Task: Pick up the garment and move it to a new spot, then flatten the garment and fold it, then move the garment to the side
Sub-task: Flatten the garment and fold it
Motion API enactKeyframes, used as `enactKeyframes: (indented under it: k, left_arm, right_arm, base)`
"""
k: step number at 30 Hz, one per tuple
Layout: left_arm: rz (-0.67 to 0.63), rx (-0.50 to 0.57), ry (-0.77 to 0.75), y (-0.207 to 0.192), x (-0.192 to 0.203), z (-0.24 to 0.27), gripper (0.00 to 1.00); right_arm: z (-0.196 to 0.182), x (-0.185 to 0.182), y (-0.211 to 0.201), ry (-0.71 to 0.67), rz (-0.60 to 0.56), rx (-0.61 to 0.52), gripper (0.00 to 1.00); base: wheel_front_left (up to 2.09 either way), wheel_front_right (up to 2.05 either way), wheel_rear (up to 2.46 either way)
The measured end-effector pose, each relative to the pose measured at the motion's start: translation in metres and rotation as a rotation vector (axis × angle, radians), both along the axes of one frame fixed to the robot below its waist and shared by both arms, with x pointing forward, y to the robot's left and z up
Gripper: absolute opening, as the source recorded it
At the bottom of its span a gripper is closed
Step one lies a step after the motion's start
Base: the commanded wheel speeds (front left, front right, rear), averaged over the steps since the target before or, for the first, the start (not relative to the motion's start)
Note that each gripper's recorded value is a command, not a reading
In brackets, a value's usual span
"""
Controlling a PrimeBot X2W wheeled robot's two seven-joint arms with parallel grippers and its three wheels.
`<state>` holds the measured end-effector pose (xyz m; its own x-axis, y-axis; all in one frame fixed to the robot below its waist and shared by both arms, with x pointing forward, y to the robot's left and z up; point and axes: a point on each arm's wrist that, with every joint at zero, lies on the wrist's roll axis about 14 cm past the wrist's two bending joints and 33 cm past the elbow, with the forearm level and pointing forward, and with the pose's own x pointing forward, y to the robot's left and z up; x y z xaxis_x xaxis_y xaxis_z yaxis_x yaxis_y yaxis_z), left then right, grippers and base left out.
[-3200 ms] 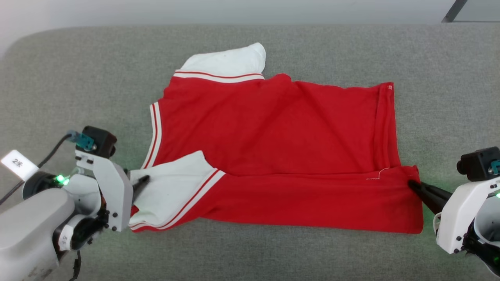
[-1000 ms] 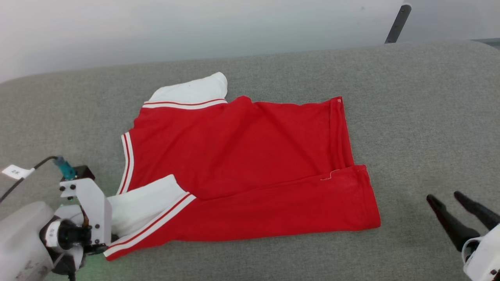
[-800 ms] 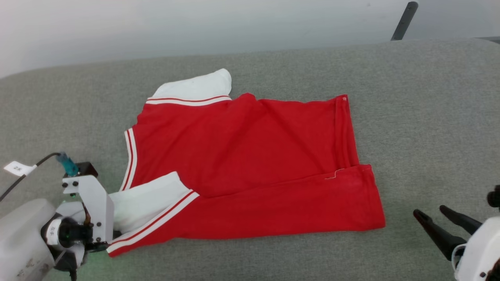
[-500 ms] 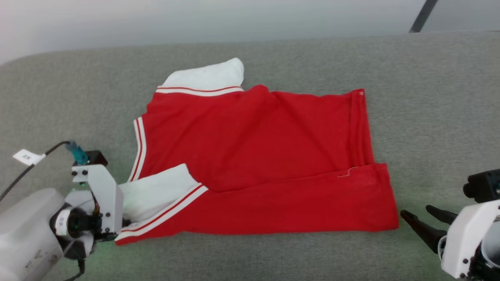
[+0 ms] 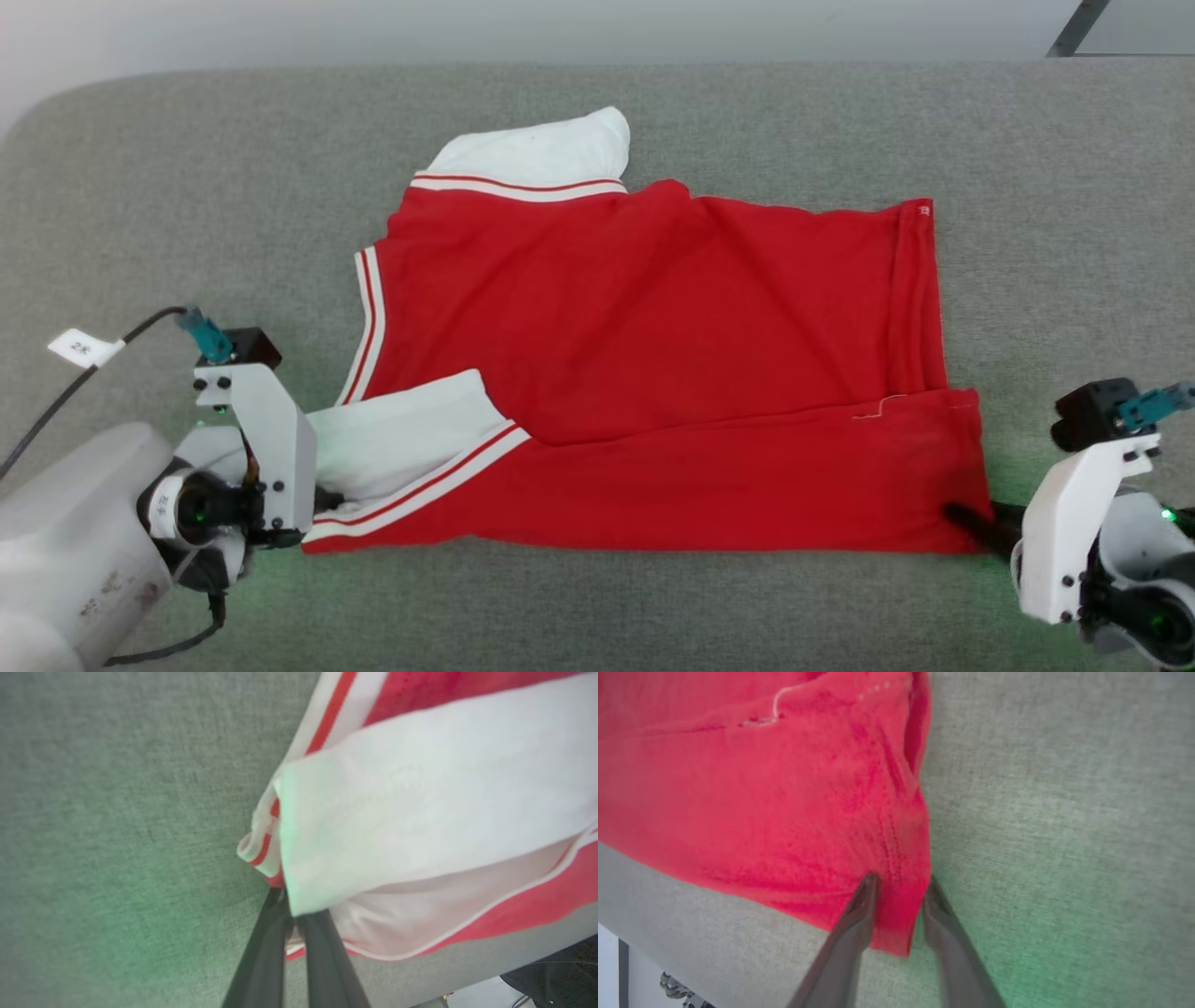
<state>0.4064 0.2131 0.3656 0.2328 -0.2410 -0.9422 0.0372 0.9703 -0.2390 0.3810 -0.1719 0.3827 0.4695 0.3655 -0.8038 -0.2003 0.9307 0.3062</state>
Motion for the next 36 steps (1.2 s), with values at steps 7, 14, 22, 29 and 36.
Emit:
enactKeyframes:
  k: [7, 14, 22, 29, 36]
  left_arm:
    - [0.012, -0.014, -0.007, 0.002, -0.001, -0.001, 0.0]
    - [0.021, -0.016, -0.024, 0.005, -0.002, 0.006, 0.0]
    - [0.009, 0.0, -0.028, 0.007, -0.008, 0.02, 0.0]
    - [-0.01, 0.032, 0.018, 0.01, -0.027, 0.028, 0.0]
    - [-0.027, 0.041, 0.045, 0.007, -0.043, 0.031, 0.0]
  right_arm:
    - [-0.006, 0.006, -0.004, 0.019, -0.014, 0.006, 0.0]
    - [0.002, 0.006, -0.008, 0.009, -0.022, 0.01, 0.0]
    - [0.012, -0.006, -0.02, 0.015, -0.014, -0.02, 0.0]
    - [0.018, -0.019, -0.025, 0.033, -0.004, -0.035, 0.0]
    - [0.019, -0.032, -0.031, 0.053, -0.02, -0.037, 0.0]
  base:
    - [0.0, 0.0, 0.0]
    - [0.0, 0.0, 0.0]
    - [0.0, 0.0, 0.0]
    - [0.0, 0.0, 0.0]
    - [0.0, 0.0, 0.0]
